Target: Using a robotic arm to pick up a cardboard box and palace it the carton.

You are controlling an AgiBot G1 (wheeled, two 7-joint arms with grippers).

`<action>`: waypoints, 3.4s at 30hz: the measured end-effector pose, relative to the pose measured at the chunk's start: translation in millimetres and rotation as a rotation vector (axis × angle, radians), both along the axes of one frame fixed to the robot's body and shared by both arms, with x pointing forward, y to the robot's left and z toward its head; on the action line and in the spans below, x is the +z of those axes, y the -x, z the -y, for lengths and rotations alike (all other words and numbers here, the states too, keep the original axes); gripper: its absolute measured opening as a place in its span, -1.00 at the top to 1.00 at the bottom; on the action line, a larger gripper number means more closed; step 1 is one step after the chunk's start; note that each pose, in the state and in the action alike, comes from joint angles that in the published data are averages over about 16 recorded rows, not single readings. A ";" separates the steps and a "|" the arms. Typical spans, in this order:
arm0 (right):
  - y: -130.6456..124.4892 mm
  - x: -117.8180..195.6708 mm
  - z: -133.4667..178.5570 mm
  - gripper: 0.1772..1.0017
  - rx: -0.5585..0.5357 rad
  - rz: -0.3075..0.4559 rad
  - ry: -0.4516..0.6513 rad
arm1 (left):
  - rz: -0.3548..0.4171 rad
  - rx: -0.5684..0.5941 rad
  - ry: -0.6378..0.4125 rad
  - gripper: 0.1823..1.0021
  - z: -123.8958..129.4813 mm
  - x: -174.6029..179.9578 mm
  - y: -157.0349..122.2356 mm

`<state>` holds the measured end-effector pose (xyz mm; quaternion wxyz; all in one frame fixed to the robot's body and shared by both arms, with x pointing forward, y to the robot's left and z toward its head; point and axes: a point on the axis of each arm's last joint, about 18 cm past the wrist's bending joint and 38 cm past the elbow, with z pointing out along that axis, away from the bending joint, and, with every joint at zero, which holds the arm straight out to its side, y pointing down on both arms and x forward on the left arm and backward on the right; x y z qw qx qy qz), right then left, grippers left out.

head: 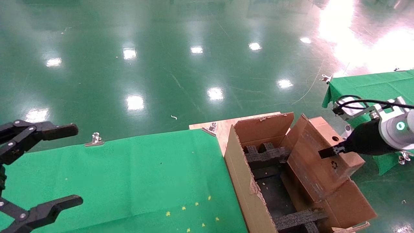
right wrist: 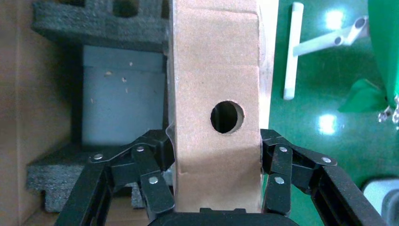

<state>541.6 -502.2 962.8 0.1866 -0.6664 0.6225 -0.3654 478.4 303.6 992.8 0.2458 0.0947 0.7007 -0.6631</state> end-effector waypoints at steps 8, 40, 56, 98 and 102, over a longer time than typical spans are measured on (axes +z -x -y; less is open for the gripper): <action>-9.2 -15.6 -3.0 0.60 -0.064 -0.018 -0.013 | 0.000 0.000 0.000 -1.00 0.0 0.0 0.0; -56.8 -102.5 -5.0 0.65 -0.098 -0.114 -0.048 | 0.000 0.000 0.000 -1.00 0.0 0.0 0.0; -84.3 -130.0 -7.0 0.66 -0.057 -0.175 -0.038 | 0.000 0.000 0.000 -1.00 0.0 0.0 0.0; -97.1 -38.1 -23.5 -0.49 0.037 0.012 -0.052 | 0.000 0.000 0.001 -1.00 -0.1 0.0 -0.1; -94.7 0.7 -40.5 -0.66 0.117 0.092 -0.077 | 0.000 0.000 0.001 -1.00 -0.1 0.0 -0.1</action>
